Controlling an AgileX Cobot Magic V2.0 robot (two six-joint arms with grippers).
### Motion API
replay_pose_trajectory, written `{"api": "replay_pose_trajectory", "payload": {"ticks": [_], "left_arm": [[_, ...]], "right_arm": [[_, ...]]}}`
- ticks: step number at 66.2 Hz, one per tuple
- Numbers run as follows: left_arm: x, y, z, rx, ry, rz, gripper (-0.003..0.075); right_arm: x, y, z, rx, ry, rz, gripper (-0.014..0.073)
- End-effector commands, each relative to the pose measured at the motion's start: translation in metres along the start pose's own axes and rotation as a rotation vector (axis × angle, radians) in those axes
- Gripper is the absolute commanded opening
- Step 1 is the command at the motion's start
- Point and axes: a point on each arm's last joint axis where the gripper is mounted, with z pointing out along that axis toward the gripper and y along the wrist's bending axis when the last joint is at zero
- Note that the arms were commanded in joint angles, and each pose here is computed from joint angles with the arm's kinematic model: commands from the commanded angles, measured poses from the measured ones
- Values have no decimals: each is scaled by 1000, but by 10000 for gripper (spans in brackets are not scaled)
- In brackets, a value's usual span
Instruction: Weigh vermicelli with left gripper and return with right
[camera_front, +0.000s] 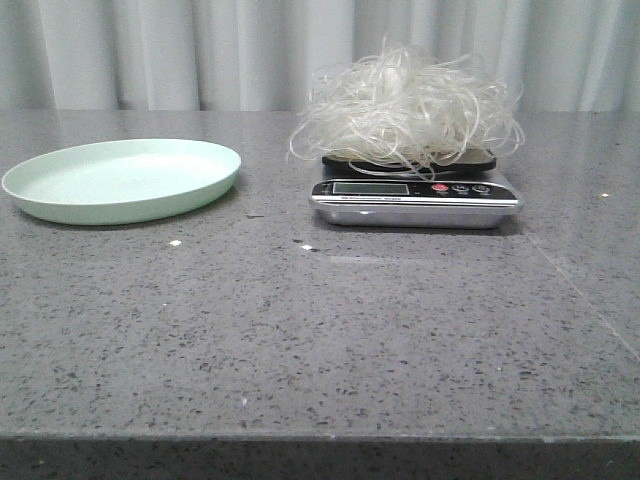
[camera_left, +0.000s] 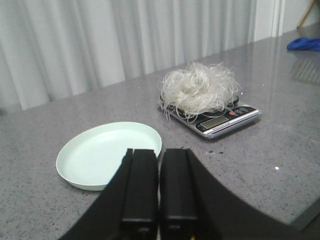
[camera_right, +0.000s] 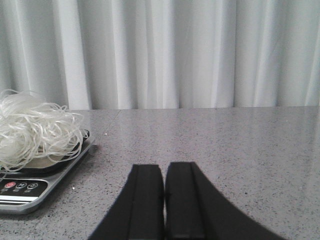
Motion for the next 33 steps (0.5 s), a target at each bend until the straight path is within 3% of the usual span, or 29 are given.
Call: {"api": "replay_pose_trajectory", "payload": {"ticks": [1, 14, 25, 33], "left_arm": [[-7, 1, -4, -18, -124, -13, 128], [-7, 1, -1, -14, -110, -21, 128], [-7, 1, -1, -14, -115, -21, 128], [-7, 1, -1, -14, -115, -21, 128]], "right_arm": [[-11, 0, -2, -2, -104, -8, 189], [-13, 1, -2, -3, -132, -8, 189], [-43, 2, -7, -8, -319, 27, 189], [-75, 6, -1, -12, -199, 23, 189]]}}
